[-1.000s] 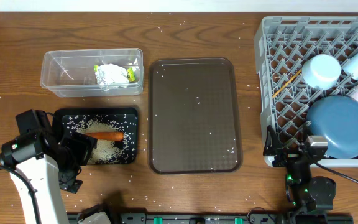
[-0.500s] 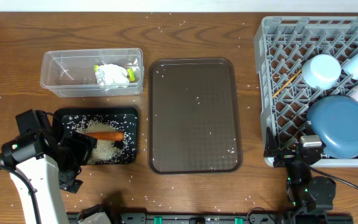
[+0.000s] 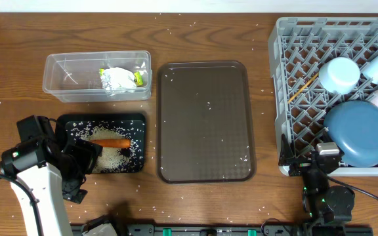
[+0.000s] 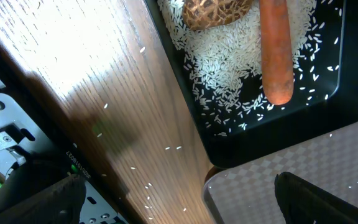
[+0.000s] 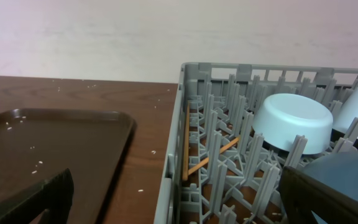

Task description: Sort waste into correct bins and load items into the dishwasher rack

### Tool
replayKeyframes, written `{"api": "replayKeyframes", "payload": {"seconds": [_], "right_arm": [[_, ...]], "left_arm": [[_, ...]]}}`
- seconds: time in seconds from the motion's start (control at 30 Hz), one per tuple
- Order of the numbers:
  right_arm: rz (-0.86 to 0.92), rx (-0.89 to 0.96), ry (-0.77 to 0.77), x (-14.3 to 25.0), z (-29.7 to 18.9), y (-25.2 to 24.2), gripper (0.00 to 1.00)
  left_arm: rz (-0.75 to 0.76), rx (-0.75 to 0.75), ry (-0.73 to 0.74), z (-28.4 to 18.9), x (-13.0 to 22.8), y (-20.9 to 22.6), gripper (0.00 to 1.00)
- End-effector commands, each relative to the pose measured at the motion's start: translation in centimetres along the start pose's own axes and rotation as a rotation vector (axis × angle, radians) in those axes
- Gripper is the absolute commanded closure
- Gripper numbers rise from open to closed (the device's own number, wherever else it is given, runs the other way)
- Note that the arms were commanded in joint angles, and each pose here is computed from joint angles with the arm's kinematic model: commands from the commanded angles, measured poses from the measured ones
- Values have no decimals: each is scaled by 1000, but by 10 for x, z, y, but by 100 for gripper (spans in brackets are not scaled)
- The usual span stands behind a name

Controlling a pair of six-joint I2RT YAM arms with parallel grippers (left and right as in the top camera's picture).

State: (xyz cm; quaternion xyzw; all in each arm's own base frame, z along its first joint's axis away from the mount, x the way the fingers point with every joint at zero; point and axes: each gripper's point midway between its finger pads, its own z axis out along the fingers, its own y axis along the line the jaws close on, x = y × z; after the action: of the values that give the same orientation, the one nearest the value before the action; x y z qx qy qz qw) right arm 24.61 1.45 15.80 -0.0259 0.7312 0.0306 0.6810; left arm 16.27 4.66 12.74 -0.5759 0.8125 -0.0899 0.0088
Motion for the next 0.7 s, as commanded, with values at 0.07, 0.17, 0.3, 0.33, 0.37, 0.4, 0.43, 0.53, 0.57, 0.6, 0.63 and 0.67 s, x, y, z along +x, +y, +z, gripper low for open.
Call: {"api": "replayKeyframes", "payload": {"seconds": [0.07,0.17,0.3,0.33,0.37,0.4,0.43,0.53,0.57,0.6,0.63,0.67], "right_arm": [[-17,23,0,0,0,-5,1],[-16,23,0,0,0,-5,2],[-16,23,0,0,0,-5,1],[-16,22,0,0,0,-5,1],[-17,23,0,0,0,-5,1],[-16,22,0,0,0,-5,1],[-16,22,0,0,0,-5,1],[-16,23,0,0,0,-5,1],[-16,22,0,0,0,-5,1],[-17,22,0,0,0,-5,1],[-17,22,0,0,0,-5,1],[-16,23,0,0,0,-5,1]], "left_arm": [[-15,-9,-5,0,-2,2,2],[-15,-9,-5,0,-2,2,2],[-15,-10,-5,0,-1,2,2],[-15,-9,-5,0,-2,2,2],[-15,-10,-5,0,-1,2,2],[-15,-9,-5,0,-2,2,2],[-15,-9,-5,0,-2,2,2],[-15,-10,-5,0,-1,2,2],[-15,-9,-5,0,-2,2,2],[-15,-10,-4,0,-2,2,2],[-15,-10,-4,0,-1,2,2],[0,-9,-7,-1,-1,3,2]]}}
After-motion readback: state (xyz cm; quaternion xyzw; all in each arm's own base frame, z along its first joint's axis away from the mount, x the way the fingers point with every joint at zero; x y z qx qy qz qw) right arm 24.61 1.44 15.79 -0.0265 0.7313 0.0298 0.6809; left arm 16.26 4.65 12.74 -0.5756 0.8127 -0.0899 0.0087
